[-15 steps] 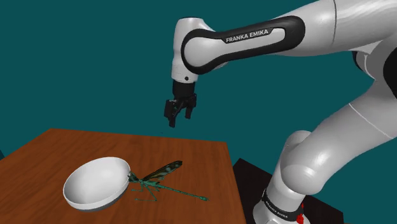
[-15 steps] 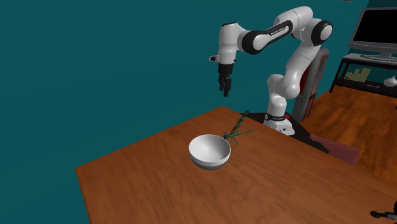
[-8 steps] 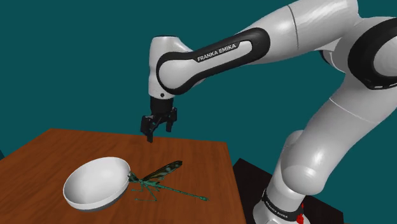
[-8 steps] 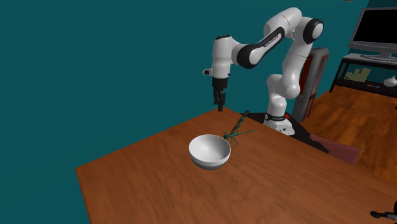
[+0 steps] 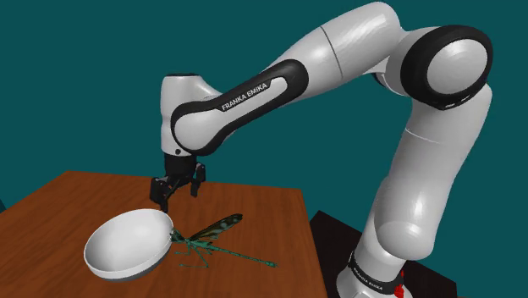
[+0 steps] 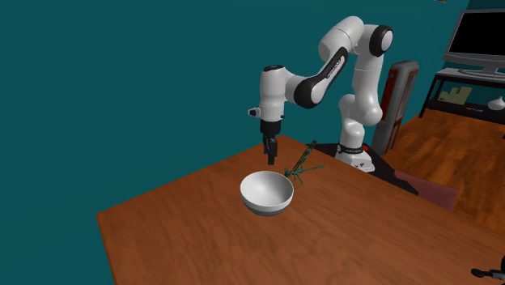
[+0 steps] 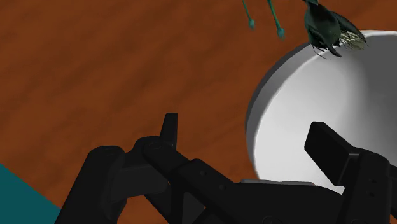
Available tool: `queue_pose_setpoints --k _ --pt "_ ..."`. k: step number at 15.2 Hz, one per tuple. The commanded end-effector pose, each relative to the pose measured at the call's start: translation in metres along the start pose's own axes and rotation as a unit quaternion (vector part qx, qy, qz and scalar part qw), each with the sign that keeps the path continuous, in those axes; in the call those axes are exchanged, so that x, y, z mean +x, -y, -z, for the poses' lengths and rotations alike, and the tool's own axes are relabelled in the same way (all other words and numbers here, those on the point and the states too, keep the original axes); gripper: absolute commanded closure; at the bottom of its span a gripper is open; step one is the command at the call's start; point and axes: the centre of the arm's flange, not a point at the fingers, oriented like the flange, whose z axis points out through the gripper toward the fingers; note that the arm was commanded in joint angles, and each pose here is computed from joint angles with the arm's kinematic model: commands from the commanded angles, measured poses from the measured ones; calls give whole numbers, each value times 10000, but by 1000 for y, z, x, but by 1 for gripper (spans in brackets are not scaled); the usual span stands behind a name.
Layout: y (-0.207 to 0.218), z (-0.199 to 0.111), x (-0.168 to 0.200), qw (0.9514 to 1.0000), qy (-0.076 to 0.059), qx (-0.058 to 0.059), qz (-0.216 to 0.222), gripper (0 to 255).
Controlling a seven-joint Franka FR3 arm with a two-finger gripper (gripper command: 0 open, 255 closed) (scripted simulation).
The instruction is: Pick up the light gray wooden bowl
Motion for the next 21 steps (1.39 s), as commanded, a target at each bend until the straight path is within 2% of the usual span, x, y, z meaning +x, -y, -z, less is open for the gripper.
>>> queue_pose_setpoints --k 1,3,10,12,13,21 --pt "17 -13 15 10000 -7 39 -13 0" --pt "28 -22 23 10000 -11 61 -16 0" --pt "24 -62 21 10000 -11 61 -16 0" --pt "24 -62 21 10000 -11 61 -16 0" --pt "24 -62 21 10000 -11 61 -16 255" --pt "24 -62 20 10000 -11 61 -16 255"
